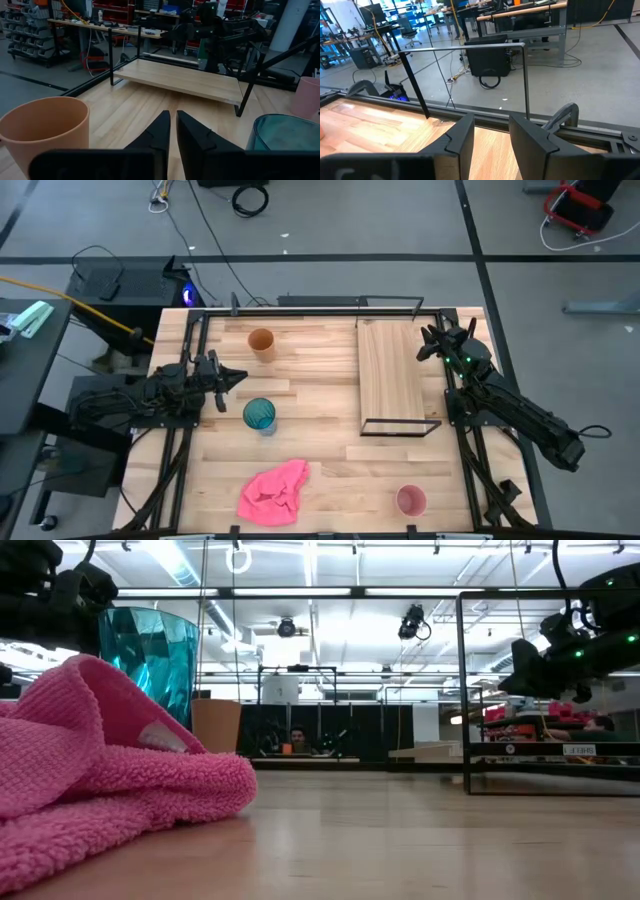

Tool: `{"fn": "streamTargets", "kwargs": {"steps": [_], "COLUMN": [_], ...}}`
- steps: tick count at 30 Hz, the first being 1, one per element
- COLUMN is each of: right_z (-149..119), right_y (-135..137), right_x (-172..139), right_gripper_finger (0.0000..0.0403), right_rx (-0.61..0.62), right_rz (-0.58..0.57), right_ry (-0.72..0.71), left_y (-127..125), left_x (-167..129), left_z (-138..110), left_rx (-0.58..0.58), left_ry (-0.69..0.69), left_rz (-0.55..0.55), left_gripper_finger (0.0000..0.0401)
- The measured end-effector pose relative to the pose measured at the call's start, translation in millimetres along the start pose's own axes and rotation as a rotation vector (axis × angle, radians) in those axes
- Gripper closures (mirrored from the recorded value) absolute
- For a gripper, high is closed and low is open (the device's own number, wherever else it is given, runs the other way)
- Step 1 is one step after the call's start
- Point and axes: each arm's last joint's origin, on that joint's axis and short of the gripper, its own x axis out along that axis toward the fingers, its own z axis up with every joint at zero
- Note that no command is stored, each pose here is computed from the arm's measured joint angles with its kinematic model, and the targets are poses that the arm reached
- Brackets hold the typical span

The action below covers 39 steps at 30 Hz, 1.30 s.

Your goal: Stack small to large cups/mugs on shelf

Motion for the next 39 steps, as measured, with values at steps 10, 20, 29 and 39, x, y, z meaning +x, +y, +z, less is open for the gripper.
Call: {"fn": "streamTargets", "kwargs": {"steps": [10, 20, 29, 39], "right_z": [0.0, 0.0, 0.0, 0.0], "right_y": [0.0, 0.0, 0.0, 0.0], "right_x": [0.0, 0.0, 0.0, 0.0], "right_gripper_finger": [0.0273, 0.0273, 0.0273, 0.0273], "right_rx": [0.0, 0.0, 0.0, 0.0], "right_rz": [0.0, 0.0, 0.0, 0.0], "right_ry": [0.0, 0.0, 0.0, 0.0], "left_y": [0.0, 0.0, -1.0, -1.7], "left_x": [0.0, 0.0, -0.4, -3.6], "left_z": [0.0, 0.1, 9.3, 26.5], "left_rx": [0.0, 0.001, -0.129, -0.619], "left_ry": [0.0, -0.001, -0.094, -0.269], "left_rz": [0.0, 0.0, -0.017, -0.081], "left_gripper_finger": [0.0371, 0.0361, 0.0371, 0.0365]}}
